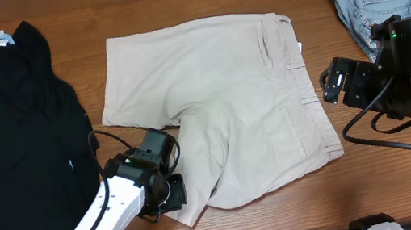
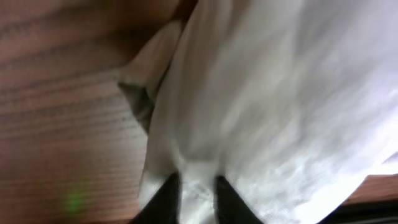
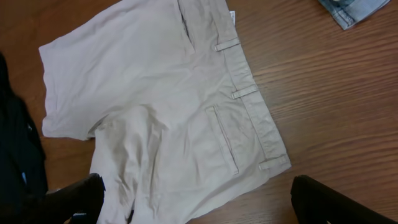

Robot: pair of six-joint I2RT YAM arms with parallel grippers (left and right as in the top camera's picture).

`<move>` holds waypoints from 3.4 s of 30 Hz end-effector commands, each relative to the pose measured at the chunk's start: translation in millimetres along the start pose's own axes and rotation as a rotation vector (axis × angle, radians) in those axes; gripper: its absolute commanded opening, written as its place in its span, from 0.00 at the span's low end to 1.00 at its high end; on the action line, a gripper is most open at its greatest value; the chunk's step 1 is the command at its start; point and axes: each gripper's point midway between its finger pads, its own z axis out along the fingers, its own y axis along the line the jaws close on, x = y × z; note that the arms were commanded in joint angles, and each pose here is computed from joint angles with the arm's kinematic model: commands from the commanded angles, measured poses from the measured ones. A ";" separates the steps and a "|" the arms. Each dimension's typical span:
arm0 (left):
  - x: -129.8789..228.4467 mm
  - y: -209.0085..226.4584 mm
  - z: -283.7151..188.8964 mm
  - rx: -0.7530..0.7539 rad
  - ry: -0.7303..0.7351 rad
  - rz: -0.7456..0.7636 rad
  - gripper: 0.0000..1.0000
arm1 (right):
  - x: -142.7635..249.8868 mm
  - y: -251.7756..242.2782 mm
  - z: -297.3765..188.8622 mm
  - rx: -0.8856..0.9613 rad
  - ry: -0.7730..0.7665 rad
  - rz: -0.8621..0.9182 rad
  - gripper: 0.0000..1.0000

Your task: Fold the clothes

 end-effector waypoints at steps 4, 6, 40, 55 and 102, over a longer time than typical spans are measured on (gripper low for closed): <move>-5.2 1.0 -1.5 -0.010 -0.040 0.001 0.05 | -1.7 -1.8 0.2 0.010 -0.008 -0.005 1.00; -5.9 10.3 -1.9 -0.060 -0.050 -0.004 0.23 | -1.7 -1.8 0.2 0.010 -0.008 -0.005 1.00; -32.4 -7.9 -7.9 0.065 -0.126 -0.044 0.04 | -2.8 -1.4 0.2 0.009 -0.013 -0.006 0.99; -146.2 45.3 -137.1 -0.243 -0.615 -0.078 0.04 | -3.5 -1.2 2.0 0.010 -0.009 -0.005 1.00; -240.6 52.6 -194.3 -0.073 -0.575 0.010 1.00 | 25.1 26.7 309.6 0.089 0.488 -0.253 0.87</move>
